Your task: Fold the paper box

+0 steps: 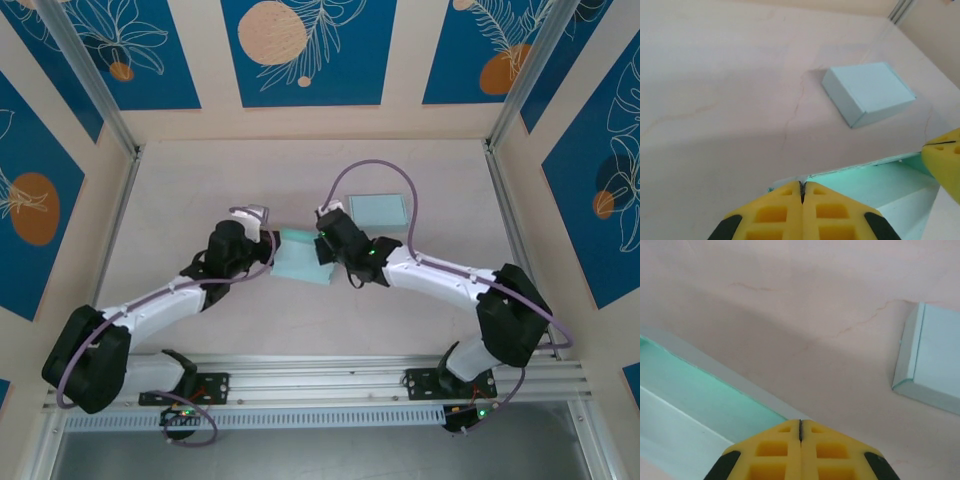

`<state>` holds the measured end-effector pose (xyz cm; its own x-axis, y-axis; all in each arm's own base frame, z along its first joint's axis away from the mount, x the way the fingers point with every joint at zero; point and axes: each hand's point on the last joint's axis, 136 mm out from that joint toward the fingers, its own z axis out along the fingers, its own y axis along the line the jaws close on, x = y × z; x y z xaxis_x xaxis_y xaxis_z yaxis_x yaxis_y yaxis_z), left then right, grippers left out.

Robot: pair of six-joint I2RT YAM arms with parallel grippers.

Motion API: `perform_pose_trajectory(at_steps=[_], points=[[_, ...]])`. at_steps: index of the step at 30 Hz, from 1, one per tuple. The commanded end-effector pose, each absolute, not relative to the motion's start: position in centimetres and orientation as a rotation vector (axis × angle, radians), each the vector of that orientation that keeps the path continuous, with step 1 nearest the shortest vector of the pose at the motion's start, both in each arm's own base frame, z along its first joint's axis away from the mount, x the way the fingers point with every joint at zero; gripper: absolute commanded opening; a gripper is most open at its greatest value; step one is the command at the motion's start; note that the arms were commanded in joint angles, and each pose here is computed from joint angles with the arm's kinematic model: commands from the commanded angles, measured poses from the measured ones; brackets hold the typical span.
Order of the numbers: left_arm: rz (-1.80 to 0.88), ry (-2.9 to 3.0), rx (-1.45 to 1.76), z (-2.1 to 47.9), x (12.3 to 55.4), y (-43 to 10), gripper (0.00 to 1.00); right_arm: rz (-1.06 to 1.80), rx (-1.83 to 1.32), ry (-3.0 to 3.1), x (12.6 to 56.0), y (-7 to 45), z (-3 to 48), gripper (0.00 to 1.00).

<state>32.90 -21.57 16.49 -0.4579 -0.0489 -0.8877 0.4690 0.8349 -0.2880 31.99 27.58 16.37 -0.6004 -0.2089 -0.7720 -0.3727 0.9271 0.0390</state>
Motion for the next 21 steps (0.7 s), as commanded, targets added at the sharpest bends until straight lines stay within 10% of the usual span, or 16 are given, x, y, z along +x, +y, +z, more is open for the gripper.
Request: perform_pose_trajectory(at_steps=[1,21], points=[[-0.540,1.730,0.432,18.8,33.4,-22.0,0.00,0.418,-0.418,2.106,31.8,27.9,23.9,0.03],[-0.466,1.456,0.671,19.3,33.8,-24.8,0.00,0.731,0.087,2.494,30.8,22.3,18.3,0.67]])
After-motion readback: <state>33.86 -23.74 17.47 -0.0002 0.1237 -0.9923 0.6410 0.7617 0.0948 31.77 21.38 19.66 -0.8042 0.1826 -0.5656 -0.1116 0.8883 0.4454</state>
